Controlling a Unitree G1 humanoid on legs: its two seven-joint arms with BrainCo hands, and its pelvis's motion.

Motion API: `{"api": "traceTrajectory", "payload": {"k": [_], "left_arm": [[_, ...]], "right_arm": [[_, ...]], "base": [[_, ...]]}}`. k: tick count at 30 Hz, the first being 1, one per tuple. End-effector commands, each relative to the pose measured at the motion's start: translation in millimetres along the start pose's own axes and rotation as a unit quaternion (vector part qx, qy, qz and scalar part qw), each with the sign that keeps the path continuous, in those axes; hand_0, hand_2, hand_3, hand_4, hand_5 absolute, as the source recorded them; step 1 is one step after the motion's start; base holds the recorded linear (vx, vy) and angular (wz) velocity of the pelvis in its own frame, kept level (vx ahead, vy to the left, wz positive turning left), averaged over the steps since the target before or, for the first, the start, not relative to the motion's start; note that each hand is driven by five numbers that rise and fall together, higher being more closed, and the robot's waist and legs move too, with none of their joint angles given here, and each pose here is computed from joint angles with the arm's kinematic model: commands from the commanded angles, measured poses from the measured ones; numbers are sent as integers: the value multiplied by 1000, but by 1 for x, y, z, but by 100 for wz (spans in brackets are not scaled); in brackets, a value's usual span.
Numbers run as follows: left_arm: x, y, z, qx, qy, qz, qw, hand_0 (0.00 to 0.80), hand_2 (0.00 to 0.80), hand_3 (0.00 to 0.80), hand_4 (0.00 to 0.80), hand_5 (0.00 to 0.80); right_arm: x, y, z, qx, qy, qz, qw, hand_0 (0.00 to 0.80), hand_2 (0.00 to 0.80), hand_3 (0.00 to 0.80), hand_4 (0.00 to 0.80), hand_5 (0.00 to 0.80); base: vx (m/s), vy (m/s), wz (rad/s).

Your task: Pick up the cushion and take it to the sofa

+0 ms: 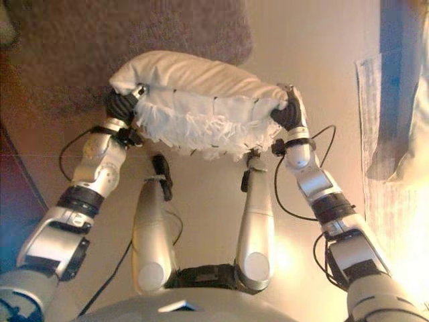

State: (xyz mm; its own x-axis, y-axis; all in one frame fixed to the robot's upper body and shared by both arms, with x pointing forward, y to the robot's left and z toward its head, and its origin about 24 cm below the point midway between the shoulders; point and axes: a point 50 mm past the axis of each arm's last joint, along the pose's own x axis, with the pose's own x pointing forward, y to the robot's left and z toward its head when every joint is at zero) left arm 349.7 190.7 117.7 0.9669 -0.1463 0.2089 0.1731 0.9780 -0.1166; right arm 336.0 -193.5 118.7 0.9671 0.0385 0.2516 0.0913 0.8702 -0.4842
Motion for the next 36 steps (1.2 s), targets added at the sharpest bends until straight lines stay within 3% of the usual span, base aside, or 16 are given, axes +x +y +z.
{"api": "traceTrajectory", "payload": {"k": [1,6,14,30,36], "left_arm": [[7,-48,37,-16,-93,-91,991,800,800,800,800,800],[-18,-33,-1,-30,-27,-51,998,800,800,800,800,800],[-51,-32,-43,-77,67,-17,995,800,800,800,800,800],[-43,-16,-38,-36,77,33,996,800,800,800,800,800],[-29,-14,-35,-15,65,63,996,800,800,800,800,800]], "right_arm": [[3,-5,48,147,-109,28,983,800,800,800,800,800],[-22,-3,7,247,-35,45,967,800,800,800,800,800],[-55,6,-46,253,113,89,957,800,800,800,800,800],[-50,27,-49,369,156,98,911,800,800,800,800,800],[-35,39,-46,337,165,77,924,800,800,800,800,800]], "base": [[139,-87,2],[216,-153,2],[302,-92,6],[109,93,5],[60,117,-1]]}}
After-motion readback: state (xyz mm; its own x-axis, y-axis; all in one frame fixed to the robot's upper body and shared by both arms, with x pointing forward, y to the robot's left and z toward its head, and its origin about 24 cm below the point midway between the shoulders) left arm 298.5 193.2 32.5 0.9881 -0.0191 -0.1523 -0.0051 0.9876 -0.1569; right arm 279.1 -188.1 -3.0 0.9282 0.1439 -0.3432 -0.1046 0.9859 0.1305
